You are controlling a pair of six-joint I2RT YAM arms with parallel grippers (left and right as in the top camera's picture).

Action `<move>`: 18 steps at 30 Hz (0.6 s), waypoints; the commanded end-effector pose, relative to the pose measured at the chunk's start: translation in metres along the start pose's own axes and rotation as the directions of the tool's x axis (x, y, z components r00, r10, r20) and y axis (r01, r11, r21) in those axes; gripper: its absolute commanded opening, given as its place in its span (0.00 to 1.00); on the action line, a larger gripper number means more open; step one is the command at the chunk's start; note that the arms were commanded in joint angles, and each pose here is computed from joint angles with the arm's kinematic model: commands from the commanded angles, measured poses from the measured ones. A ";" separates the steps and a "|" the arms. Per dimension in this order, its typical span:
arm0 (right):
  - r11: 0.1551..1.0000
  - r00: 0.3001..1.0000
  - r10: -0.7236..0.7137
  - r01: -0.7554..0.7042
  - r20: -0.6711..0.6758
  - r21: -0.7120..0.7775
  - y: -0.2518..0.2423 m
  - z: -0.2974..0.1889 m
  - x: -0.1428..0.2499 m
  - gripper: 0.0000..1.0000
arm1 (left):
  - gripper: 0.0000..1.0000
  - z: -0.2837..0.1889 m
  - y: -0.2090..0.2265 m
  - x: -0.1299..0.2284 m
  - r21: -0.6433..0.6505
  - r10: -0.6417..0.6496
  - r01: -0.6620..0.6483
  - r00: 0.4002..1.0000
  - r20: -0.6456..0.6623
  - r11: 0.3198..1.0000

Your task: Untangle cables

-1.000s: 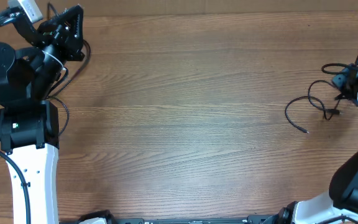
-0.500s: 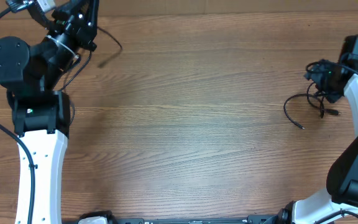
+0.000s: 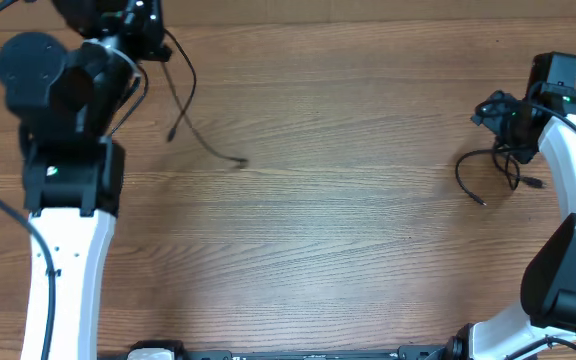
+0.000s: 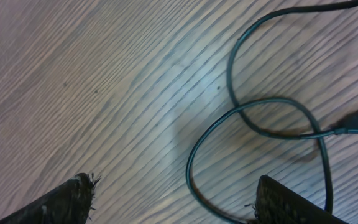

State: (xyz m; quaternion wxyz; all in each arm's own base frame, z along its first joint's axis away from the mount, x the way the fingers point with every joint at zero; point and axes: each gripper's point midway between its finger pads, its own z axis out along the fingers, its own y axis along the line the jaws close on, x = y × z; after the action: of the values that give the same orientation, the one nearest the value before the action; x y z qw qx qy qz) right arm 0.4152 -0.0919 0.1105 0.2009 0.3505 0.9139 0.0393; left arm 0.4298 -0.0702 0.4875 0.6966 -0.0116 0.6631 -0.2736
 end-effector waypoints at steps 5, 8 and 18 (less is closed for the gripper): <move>0.997 0.996 -0.074 0.074 -0.040 -0.005 0.023 -0.002 0.023 0.87 | 0.04 0.057 0.085 0.062 -0.259 0.119 -0.138 0.989 -0.088 0.956; 0.996 0.994 -0.094 0.094 -0.063 -0.003 0.028 -0.003 0.033 0.88 | 0.04 0.072 0.119 0.101 -0.328 0.113 -0.162 0.980 -0.163 0.931; 0.992 0.988 -0.125 0.125 -0.087 -0.005 0.036 -0.003 0.045 0.93 | 0.74 0.096 0.161 0.263 -0.239 0.003 -0.143 0.864 -0.504 0.960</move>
State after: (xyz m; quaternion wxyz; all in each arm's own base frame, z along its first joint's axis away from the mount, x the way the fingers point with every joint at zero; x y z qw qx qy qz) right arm 0.4056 -0.0362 0.1034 0.1601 0.2936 0.9414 0.0435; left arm 0.5672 -0.0613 0.2151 0.5176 -0.0414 0.8410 -0.1517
